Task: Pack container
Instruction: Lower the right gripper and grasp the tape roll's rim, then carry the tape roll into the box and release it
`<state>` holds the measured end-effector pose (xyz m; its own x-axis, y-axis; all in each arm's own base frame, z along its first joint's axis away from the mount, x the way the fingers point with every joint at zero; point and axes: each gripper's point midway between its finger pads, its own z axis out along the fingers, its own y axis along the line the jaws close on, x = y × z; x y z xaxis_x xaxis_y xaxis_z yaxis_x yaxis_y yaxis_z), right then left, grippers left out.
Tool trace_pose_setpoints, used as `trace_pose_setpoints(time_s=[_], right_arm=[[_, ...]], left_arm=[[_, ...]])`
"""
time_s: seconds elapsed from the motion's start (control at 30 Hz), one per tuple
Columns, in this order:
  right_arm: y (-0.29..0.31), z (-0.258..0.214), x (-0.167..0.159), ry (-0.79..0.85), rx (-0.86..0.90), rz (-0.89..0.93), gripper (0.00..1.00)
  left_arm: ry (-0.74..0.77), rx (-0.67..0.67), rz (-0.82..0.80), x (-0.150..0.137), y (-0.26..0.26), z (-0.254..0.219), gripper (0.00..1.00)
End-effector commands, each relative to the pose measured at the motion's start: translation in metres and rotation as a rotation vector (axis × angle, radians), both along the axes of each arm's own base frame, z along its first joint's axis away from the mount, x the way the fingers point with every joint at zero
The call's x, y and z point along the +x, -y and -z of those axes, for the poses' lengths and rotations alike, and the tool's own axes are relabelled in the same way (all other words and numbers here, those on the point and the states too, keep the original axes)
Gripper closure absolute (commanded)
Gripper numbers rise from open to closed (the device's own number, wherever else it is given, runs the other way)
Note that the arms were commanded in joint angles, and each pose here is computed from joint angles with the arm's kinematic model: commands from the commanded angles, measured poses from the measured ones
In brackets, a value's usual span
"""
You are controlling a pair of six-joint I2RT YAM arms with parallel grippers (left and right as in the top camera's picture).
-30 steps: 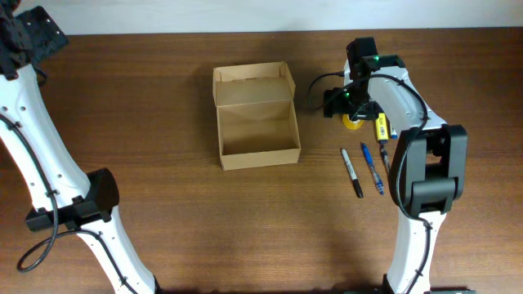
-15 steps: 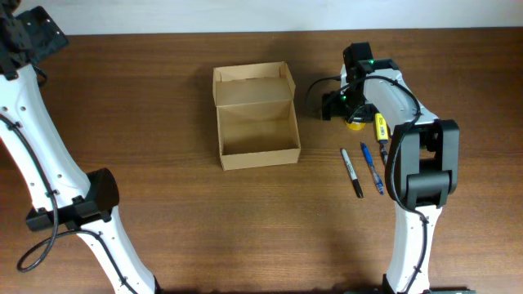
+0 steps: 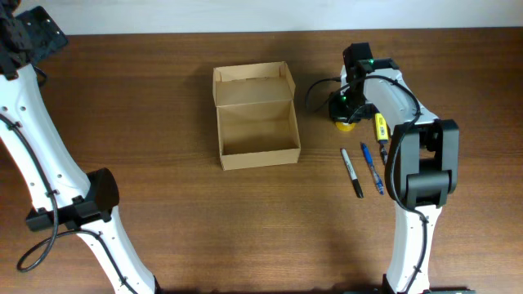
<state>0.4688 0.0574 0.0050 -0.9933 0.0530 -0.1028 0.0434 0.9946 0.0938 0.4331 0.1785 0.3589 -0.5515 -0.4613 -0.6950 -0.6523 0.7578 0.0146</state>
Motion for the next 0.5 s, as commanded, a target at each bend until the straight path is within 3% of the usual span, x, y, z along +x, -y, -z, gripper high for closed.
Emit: trace_pose_setpoints(time_s=[0.0, 0.2, 0.47], right_arm=[[0.004, 0.006, -0.002, -0.025, -0.014, 0.005, 0.96], [0.004, -0.007, -0.006, -0.039, -0.015, 0.013, 0.96], [0.0, -0.112, 0.019, 0.086, -0.001, 0.02, 0.96]], left_arm=[[-0.002, 0.012, 0.001, -0.003, -0.002, -0.003, 0.0], [-0.003, 0.012, 0.001, -0.003, -0.002, -0.003, 0.0], [-0.002, 0.012, 0.001, -0.003, -0.002, -0.003, 0.0]])
